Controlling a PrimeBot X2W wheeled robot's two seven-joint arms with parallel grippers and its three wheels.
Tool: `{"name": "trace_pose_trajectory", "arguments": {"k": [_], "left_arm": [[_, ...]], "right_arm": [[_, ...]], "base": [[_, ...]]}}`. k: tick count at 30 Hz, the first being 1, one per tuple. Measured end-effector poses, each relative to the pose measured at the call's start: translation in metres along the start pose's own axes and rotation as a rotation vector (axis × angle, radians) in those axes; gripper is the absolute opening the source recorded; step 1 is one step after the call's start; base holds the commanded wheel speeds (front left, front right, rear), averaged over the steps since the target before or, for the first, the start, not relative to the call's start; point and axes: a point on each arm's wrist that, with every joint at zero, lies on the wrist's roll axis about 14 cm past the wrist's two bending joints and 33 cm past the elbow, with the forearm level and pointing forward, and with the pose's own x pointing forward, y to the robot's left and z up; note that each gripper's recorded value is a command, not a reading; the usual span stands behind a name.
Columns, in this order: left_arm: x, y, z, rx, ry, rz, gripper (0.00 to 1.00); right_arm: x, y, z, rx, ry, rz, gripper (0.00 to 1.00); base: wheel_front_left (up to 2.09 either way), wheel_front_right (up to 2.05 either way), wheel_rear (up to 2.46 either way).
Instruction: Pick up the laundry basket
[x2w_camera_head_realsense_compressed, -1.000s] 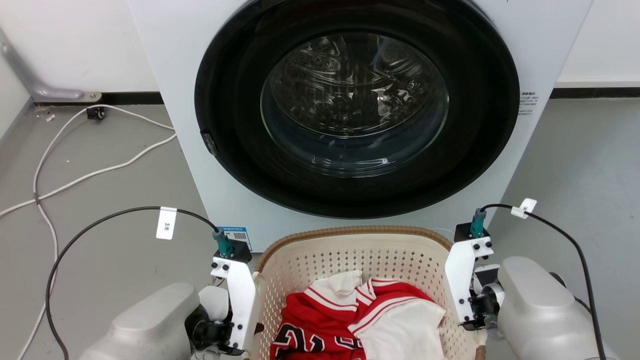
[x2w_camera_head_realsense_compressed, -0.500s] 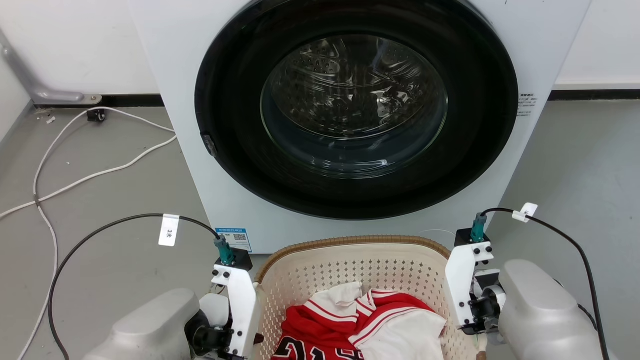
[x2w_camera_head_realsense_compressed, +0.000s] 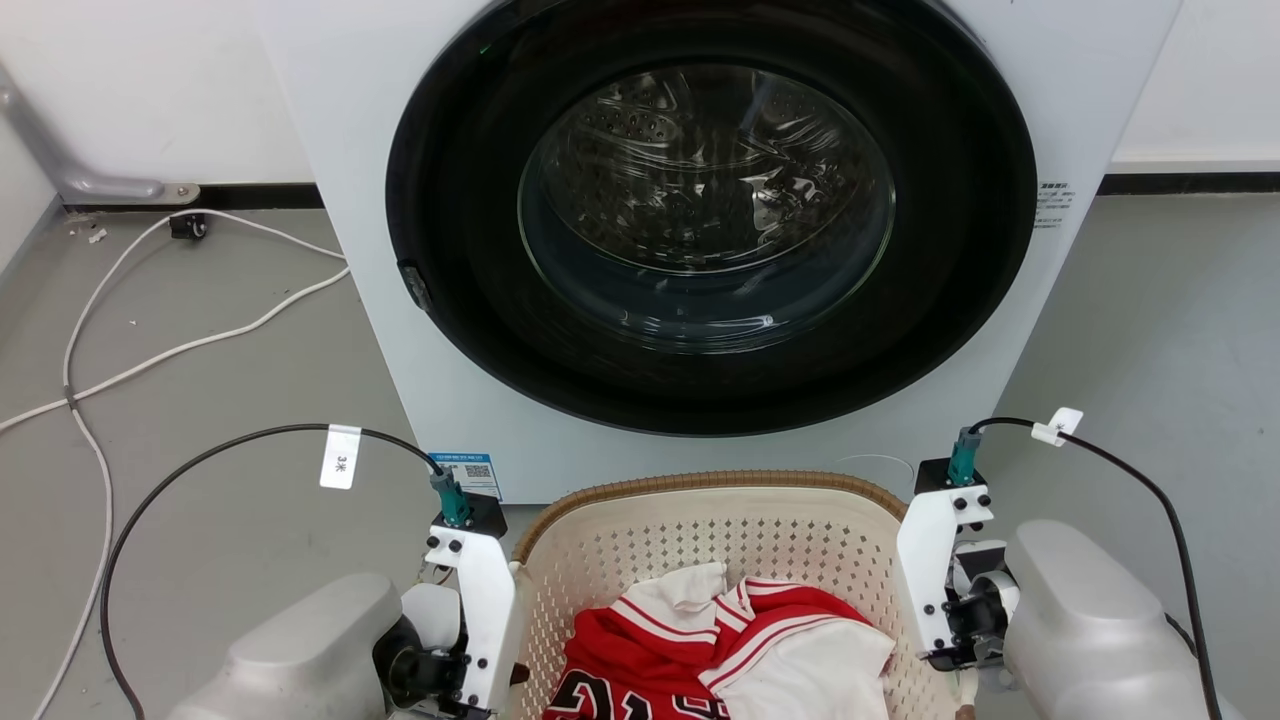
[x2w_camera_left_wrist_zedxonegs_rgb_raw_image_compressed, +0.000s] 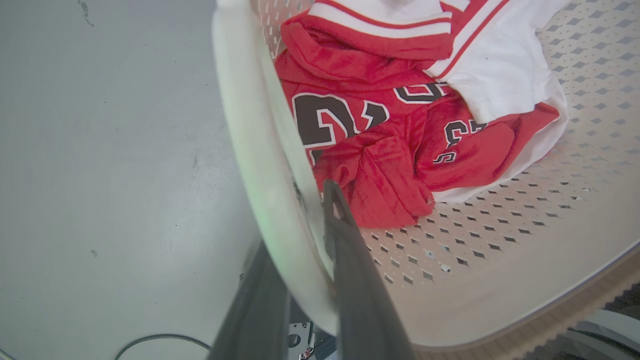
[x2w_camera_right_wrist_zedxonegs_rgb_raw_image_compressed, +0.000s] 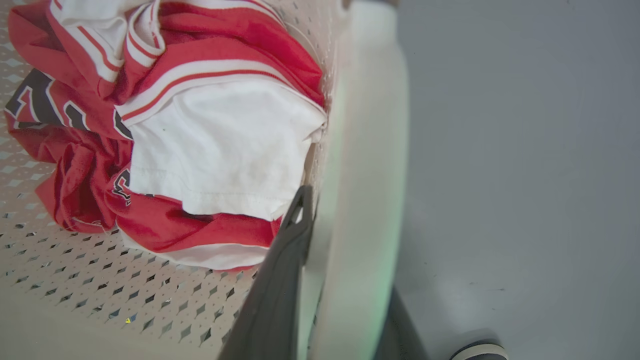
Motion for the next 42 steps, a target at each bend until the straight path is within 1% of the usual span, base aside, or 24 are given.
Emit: {"name": "trace_pose_trajectory", "arguments": {"k": [42], "left_arm": [[0.0004,0.0034,-0.0016,-0.001,0.017,0.015,0.0]], "right_arm": [[0.0003,0.0046,-0.0054,0.018,0.014,0.022,0.0]], "base": [[0.0,0.0,0.0]]}}
